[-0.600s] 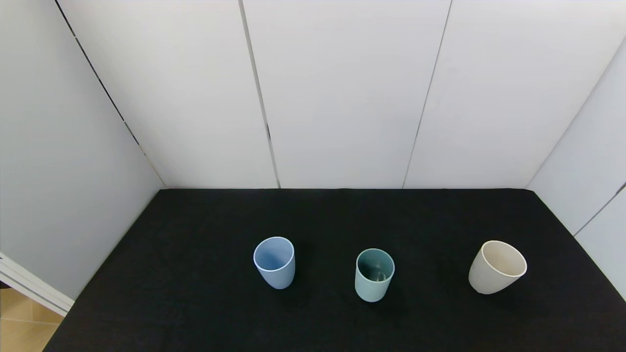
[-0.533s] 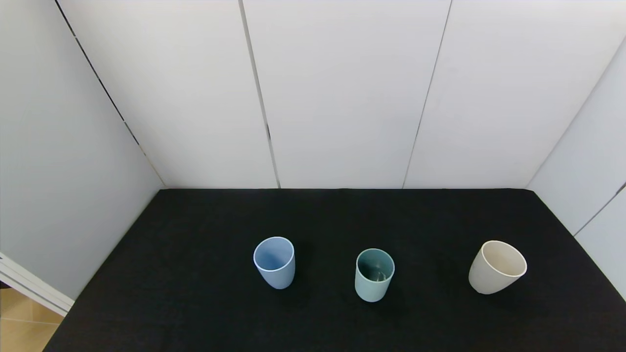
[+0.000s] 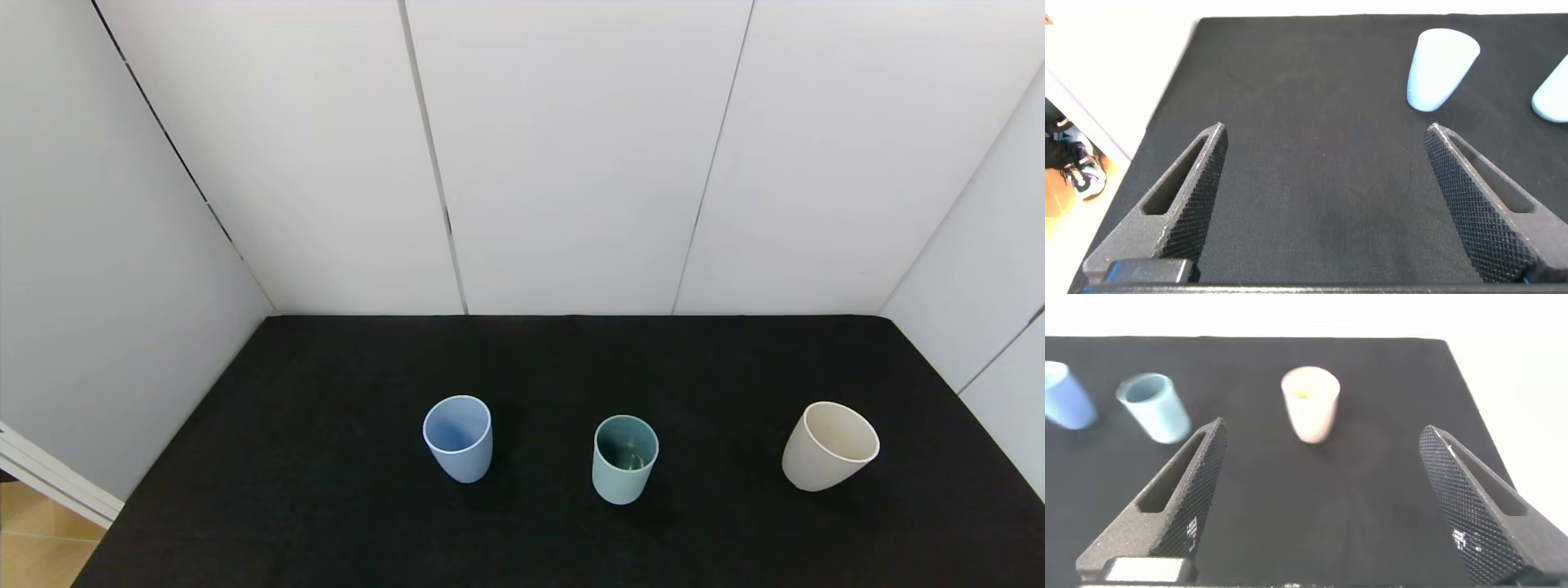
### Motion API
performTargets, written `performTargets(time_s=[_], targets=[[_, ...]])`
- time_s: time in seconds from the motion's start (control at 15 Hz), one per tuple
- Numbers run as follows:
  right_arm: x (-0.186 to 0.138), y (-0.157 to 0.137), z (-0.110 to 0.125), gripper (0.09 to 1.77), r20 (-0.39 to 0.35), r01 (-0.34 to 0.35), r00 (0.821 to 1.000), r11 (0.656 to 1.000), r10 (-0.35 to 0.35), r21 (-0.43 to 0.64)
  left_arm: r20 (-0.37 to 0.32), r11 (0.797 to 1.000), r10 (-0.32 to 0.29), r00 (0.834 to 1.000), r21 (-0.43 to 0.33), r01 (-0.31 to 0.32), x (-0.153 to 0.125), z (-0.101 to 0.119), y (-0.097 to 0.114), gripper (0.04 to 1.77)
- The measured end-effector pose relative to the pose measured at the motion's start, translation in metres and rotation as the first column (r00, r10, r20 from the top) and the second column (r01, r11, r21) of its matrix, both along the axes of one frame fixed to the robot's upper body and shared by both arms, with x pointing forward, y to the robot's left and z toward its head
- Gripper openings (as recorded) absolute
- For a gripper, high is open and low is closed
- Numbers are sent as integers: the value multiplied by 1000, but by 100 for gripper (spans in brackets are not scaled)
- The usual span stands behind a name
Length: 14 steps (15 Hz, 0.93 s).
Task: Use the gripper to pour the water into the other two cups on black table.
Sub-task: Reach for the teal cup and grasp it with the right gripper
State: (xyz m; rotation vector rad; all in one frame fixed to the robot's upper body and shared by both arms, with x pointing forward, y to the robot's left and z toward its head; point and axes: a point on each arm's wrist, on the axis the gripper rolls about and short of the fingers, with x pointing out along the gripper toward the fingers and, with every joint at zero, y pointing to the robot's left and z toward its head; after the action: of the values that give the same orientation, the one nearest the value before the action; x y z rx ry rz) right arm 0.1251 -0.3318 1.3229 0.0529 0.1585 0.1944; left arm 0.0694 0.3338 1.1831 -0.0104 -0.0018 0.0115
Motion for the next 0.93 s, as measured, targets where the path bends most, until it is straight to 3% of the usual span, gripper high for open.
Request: performTargets(time_s=[0.33,0.6,0.93], targets=[[0,0,0,171,0,0,1000,1000,0,0,0,1000,0,1000,0,0,0,0,0,172],[72,16,26,171,-104,-108,989,994,106,-19,1,1000,0,1000,0,0,0,0,0,172],[146,78,17,171,-164,-232,961,972,224,-31,1,1000,0,1000,0,0,0,0,0,172]])
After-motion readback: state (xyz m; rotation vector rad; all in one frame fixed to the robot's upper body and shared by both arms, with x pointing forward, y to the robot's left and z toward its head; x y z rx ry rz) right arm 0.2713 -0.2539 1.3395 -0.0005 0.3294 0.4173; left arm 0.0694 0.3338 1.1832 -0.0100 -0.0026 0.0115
